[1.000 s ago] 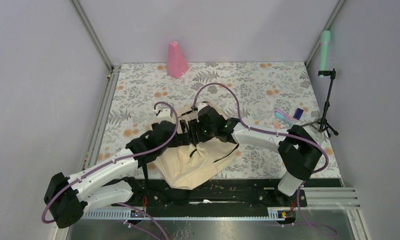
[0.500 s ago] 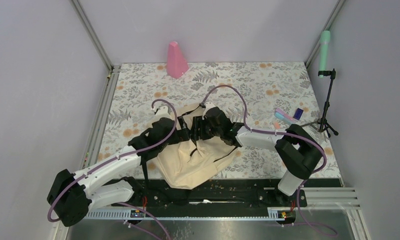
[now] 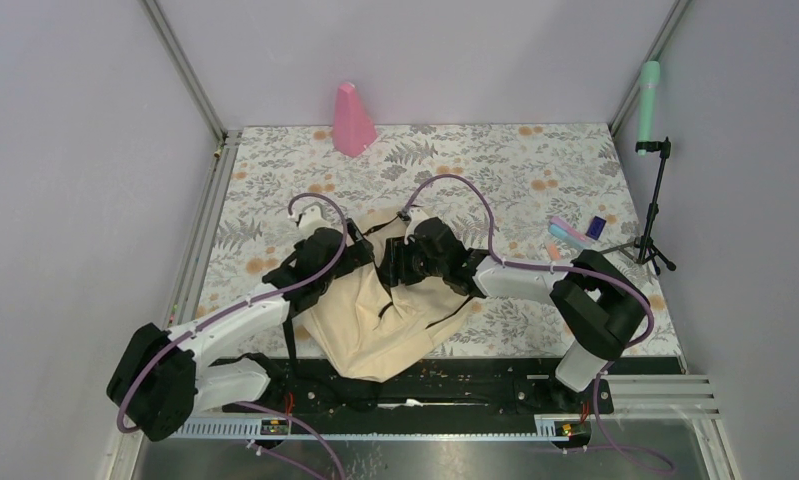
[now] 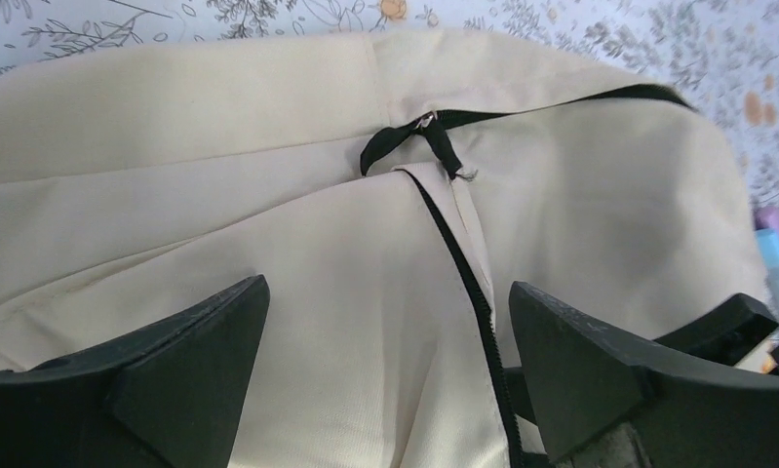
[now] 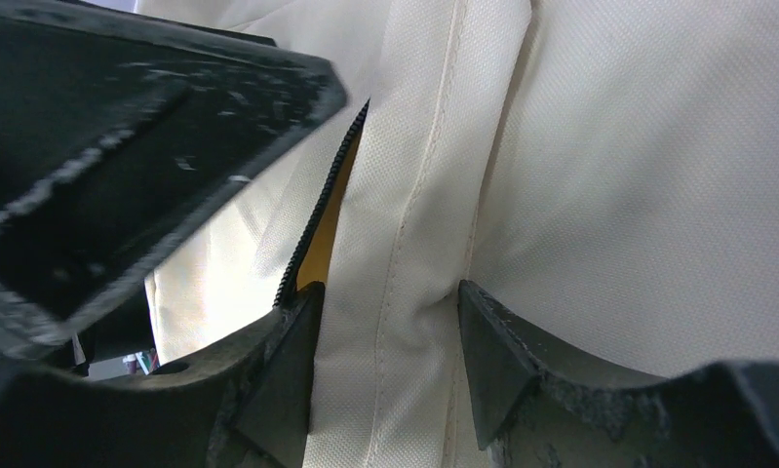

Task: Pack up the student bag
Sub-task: Adjust the student bag at the center of the board.

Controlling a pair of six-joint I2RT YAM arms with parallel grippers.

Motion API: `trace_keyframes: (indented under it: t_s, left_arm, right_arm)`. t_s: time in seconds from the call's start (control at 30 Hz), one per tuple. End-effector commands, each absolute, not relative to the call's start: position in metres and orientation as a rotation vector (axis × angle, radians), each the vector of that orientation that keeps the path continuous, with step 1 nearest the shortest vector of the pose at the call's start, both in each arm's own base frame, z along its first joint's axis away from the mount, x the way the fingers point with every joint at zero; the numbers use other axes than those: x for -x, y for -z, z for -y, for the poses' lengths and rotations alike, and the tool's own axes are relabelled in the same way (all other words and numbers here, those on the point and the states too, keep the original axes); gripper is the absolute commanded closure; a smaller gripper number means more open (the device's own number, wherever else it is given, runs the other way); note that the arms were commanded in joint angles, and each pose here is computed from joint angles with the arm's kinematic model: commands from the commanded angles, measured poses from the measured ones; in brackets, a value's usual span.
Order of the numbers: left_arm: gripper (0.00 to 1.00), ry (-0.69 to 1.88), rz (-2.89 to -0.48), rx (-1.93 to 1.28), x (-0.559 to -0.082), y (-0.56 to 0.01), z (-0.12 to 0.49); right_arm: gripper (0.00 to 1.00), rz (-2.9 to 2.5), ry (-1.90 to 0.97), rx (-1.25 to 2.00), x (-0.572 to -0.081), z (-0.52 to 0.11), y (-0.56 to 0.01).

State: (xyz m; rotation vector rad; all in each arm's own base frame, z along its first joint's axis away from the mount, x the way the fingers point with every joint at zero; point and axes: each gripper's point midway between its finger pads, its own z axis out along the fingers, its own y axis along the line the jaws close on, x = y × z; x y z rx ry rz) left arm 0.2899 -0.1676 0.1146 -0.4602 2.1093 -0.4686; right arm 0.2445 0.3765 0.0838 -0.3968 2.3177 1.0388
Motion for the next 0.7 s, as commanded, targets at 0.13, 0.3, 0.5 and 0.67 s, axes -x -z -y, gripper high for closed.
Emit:
trace_keyframes:
  t_s: [0.13, 0.3, 0.5, 0.67]
  left_arm:
    - [0.13, 0.483, -2.187, 0.328, -0.299, -0.121, 0.189]
    - [0.26, 0.517, -2.223, 0.279, -0.291, -0.119, 0.194]
    - [0.26, 0.566, -2.281, 0.192, -0.281, -0.115, 0.204]
    - [0.25, 0.605, -2.318, 0.151, -0.274, -0.114, 0.211]
  right_arm:
    - [0.42, -2.346, -1.103, 0.462, -0.22, -0.379, -0.087]
    - [0.42, -2.353, -1.088, 0.467, -0.221, -0.379, -0.084]
    - [0.42, -2.35, -1.068, 0.475, -0.224, -0.377, -0.085]
    - [0.42, -2.353, -1.048, 0.475, -0.225, -0.376, -0.084]
